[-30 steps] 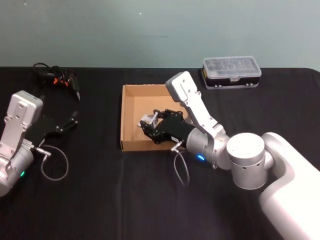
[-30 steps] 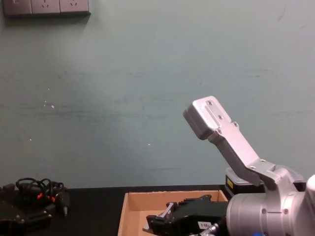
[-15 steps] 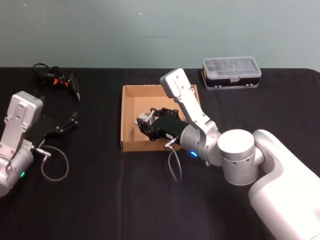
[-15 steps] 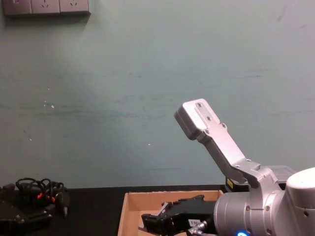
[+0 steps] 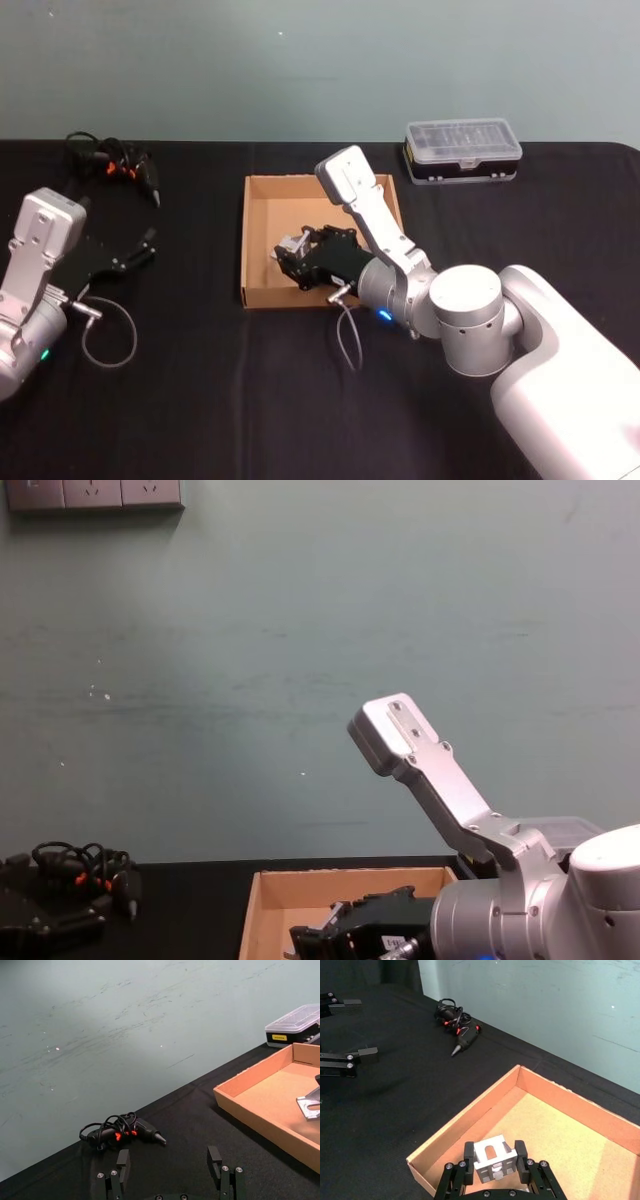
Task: Use one hand to pick up the angle iron from the table and place it into the box.
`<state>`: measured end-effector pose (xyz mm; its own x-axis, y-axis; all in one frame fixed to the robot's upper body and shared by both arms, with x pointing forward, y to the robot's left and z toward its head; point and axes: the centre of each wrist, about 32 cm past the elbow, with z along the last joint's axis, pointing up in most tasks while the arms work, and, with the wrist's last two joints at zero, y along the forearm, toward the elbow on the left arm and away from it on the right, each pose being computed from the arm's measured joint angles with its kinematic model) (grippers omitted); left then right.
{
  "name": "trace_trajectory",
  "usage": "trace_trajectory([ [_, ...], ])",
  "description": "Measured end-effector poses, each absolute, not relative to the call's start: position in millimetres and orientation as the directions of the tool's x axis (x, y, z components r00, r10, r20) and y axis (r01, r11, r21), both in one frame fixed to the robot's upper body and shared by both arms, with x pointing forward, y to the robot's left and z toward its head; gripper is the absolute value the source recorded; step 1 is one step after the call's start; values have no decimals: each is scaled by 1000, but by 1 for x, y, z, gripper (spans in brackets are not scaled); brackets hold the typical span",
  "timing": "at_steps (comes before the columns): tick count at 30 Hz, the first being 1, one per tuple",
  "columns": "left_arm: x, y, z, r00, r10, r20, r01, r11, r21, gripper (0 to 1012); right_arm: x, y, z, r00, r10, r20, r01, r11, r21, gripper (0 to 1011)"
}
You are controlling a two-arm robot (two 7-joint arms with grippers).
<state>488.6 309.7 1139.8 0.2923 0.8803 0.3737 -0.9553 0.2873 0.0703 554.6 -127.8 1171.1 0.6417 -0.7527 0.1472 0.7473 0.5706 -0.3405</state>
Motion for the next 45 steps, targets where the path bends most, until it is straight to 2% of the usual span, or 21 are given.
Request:
trace_trajectory([
  [23, 489, 310, 1140, 292, 880, 374, -955, 287, 70, 1011, 554, -129, 1167, 656, -743, 131, 727, 576, -373, 496],
  [25, 489, 310, 1140, 292, 880, 374, -955, 287, 70, 1011, 554, -129, 1167, 656, -743, 131, 727, 576, -373, 520],
  [35, 489, 310, 1140, 292, 880, 374, -955, 287, 70, 1011, 554, -128, 1168, 655, -744, 132, 729, 576, -369, 835],
  [37, 489, 310, 1140, 292, 880, 374, -955, 287, 70, 1011, 554, -129, 1168, 654, -745, 131, 730, 576, -367, 868],
  [38, 489, 310, 1140, 292, 880, 374, -955, 287, 70, 1011, 553, -129, 1168, 653, -746, 131, 732, 577, -363, 921],
  [42, 489, 310, 1140, 292, 880, 374, -955, 287, 70, 1011, 552, -130, 1169, 650, -749, 132, 737, 578, -351, 1003],
  [45, 489, 310, 1140, 292, 880, 374, -955, 287, 70, 1011, 550, -131, 1171, 643, -754, 133, 745, 576, -336, 1004],
])
